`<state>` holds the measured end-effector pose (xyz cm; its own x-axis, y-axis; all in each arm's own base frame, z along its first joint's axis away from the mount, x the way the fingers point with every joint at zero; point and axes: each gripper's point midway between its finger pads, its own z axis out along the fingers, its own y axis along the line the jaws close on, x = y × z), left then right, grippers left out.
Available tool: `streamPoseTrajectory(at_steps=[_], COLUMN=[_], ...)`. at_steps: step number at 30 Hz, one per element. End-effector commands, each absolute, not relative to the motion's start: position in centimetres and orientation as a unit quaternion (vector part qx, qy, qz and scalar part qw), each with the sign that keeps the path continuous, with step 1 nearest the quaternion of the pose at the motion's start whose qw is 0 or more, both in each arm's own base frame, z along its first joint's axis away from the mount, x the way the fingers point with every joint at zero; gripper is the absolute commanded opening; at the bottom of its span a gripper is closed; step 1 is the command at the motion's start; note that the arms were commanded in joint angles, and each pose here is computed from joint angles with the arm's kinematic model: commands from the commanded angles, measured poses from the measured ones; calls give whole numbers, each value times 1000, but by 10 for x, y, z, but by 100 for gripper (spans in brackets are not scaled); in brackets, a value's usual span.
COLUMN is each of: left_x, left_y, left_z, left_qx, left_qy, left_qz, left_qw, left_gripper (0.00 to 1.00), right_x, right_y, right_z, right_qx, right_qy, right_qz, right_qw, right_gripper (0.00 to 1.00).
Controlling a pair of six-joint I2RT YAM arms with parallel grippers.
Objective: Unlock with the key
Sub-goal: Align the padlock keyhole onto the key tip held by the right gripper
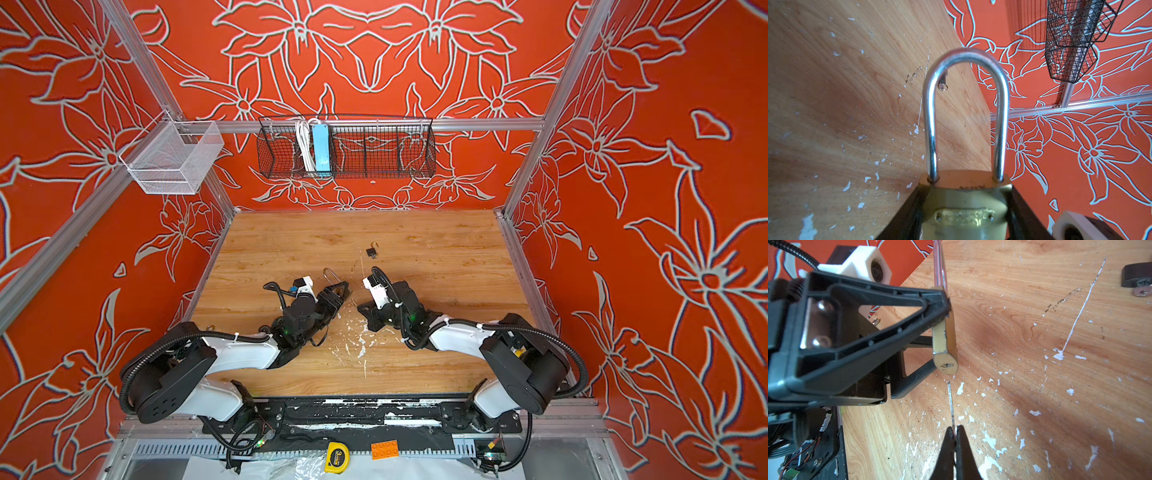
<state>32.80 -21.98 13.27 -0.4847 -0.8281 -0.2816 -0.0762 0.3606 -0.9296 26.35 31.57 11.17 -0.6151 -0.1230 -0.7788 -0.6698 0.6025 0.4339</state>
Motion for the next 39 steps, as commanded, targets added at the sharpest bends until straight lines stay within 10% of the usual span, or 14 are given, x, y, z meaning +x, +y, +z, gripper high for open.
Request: streamPoseTrajectory(at_steps=[1,39], left_x=[334,335], left_y=[-224,-237], left_z=[163,158], left_qx=[-305,-291], left_qy=[688,703], left_qz=[-507,-512], left_qw=[420,398], left_gripper=[0,0], right_x=[264,267], right_y=[321,317], right_z=[127,130], right_qx=[-251,-241], right_qy=[805,810], right_qz=[381,370], right_qw=[380,387], right_gripper=[0,0])
